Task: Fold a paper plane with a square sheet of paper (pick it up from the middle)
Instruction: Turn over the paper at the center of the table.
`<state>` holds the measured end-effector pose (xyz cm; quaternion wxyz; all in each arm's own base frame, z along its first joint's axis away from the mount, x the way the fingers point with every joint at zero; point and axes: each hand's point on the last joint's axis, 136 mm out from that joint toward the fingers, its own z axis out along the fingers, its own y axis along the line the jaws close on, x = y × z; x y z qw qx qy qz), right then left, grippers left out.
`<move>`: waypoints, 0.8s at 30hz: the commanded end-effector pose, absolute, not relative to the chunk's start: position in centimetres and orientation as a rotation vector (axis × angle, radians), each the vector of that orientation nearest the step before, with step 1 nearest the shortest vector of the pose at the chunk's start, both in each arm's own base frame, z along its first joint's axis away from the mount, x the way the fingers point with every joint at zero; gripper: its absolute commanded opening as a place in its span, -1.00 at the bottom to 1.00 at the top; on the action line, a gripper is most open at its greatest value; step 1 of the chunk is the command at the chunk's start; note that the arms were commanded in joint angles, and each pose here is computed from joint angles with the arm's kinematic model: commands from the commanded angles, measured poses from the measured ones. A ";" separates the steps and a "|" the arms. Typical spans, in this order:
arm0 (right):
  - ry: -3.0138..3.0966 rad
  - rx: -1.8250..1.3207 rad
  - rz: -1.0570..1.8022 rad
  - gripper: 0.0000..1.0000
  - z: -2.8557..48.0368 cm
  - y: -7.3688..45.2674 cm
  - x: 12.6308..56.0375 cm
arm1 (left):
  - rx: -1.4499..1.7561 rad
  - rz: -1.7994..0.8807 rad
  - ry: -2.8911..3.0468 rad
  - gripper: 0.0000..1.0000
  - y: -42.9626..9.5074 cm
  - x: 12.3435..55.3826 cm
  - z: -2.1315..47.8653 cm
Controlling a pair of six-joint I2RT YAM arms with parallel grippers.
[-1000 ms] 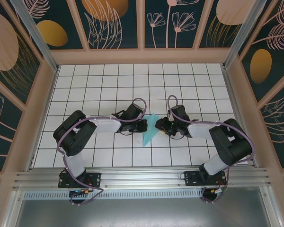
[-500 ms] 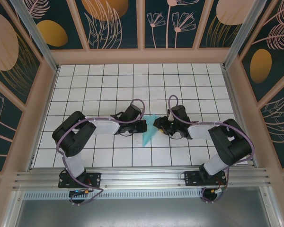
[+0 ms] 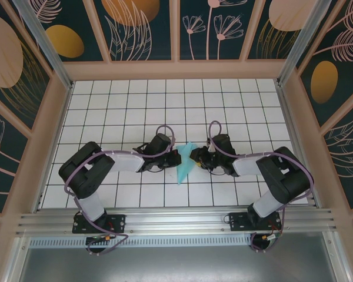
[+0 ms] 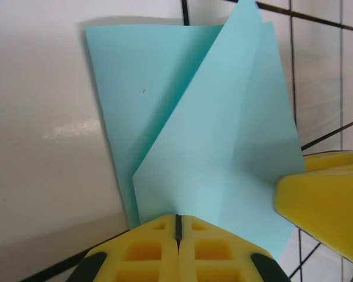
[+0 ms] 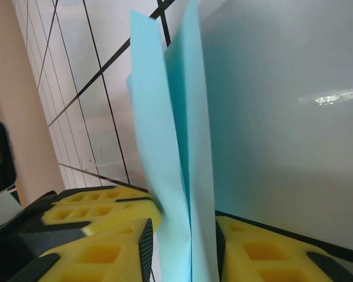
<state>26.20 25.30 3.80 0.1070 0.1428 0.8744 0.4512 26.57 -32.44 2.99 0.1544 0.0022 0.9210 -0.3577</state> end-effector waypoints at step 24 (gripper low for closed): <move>2.569 0.186 1.424 -0.23 4.1 29.1 26.7 | -0.033 -1.010 2.584 -1.00 -31.9 27.4 4.4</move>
